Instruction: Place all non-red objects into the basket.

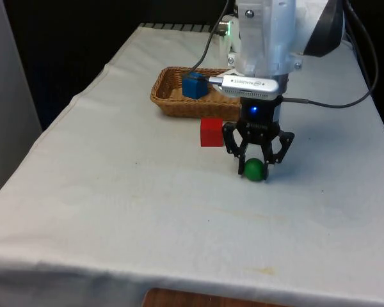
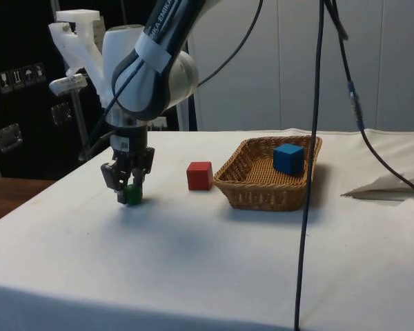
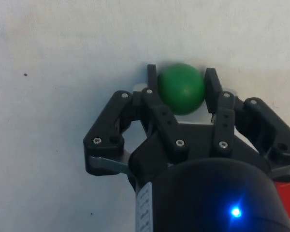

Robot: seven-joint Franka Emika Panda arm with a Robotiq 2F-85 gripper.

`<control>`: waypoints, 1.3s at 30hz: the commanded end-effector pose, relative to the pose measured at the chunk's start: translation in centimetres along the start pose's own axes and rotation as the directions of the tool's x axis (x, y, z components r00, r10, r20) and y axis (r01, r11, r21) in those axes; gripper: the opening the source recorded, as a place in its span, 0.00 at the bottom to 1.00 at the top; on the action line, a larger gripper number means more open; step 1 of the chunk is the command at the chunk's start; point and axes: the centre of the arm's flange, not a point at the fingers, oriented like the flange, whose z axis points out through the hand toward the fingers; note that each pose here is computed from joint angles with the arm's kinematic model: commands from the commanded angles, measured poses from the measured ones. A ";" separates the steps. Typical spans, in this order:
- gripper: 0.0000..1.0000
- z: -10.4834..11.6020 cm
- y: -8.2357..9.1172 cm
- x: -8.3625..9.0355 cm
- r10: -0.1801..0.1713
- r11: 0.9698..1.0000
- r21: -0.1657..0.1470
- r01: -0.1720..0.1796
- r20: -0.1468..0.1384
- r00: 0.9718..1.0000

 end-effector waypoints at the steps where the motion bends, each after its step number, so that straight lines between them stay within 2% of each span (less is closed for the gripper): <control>1: 0.00 -0.2 0.0 0.2 0.001 1.000 0.007 -0.001 0.003 1.000; 8: 0.00 -2.4 0.2 0.7 -0.012 1.000 -0.002 0.012 0.010 1.000; 9: 0.00 -1.9 0.2 0.8 -0.009 1.000 0.004 0.009 0.006 1.000; 14: 0.00 -4.4 0.3 0.8 -0.023 1.000 0.000 0.023 0.013 1.000; 18: 0.00 -5.5 0.4 0.7 -0.030 1.000 0.001 0.030 0.015 0.999; 19: 0.00 -5.2 0.4 0.8 -0.027 1.000 0.007 0.027 0.014 1.000; 22: 0.00 -6.6 0.7 0.6 -0.037 0.999 -0.002 0.037 0.015 0.999; 26: 0.00 -7.5 0.8 0.3 -0.048 0.999 -0.005 0.048 0.016 0.999; 27: 0.00 -7.2 0.7 0.5 -0.045 0.999 0.004 0.045 0.016 0.999; 28: 0.00 -7.8 1.0 0.2 -0.050 0.999 -0.006 0.050 0.017 0.999; 35: 0.00 -9.7 1.6 -1.2 -0.080 0.997 -0.017 0.080 0.015 0.997; 36: 0.00 -9.6 1.6 -1.1 -0.078 0.997 -0.007 0.078 0.018 0.997; 37: 0.00 -9.8 1.8 -1.4 -0.082 0.996 -0.020 0.083 0.016 0.996; 39: 0.00 -10.2 1.9 -1.7 -0.090 0.996 -0.023 0.090 0.015 0.996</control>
